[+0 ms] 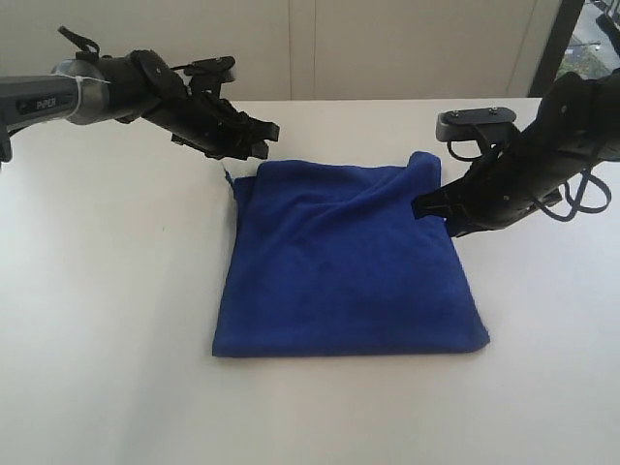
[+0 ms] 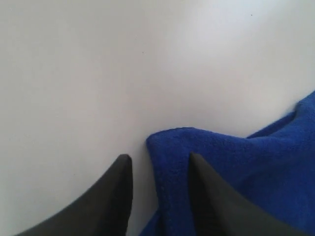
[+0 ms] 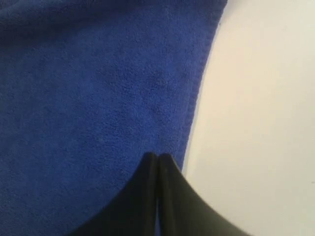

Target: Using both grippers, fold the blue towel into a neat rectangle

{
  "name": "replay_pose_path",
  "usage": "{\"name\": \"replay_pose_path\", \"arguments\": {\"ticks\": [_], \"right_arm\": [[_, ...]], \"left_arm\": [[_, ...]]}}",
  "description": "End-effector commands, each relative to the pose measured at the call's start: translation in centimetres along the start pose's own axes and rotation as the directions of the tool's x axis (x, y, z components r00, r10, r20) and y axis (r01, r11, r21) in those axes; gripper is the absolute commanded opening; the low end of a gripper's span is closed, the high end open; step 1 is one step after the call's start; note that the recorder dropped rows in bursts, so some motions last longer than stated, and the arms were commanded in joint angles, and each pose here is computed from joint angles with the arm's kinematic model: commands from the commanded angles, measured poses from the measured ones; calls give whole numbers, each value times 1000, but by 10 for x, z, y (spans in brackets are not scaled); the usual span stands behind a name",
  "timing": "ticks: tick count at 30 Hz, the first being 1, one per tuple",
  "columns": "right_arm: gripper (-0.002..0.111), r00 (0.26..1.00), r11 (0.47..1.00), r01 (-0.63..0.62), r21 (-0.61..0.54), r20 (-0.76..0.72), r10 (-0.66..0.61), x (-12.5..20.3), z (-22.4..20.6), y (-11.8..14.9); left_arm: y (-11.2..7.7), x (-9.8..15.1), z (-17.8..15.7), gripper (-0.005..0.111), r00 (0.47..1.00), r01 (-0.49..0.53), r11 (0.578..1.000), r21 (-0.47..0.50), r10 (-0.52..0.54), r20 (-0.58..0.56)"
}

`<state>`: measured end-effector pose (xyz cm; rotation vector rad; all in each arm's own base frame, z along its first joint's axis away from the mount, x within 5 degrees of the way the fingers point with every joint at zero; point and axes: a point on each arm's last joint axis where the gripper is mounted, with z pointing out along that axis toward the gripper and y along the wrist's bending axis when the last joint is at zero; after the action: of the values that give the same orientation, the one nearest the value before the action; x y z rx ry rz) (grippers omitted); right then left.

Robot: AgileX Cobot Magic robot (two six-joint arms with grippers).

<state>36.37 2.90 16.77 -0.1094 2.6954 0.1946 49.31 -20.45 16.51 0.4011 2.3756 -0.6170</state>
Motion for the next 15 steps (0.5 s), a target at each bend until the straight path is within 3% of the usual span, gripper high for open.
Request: {"name": "replay_pose_path", "arguments": {"ticks": [1,9,15], "right_arm": [[0,1000,1000,-5,6,7,4,-1,0,-3],[0,1000,1000,-5,6,7,4,-1,0,-3],[0,1000,1000,-5,6,7,4,-1,0,-3]], "left_arm": [[3,6,6,43,999,31,999,32,-30,-36],[10,8,12,43,998,53,977,208,-56,9],[11,7,12,43,999,26,977,210,-33,30]]}}
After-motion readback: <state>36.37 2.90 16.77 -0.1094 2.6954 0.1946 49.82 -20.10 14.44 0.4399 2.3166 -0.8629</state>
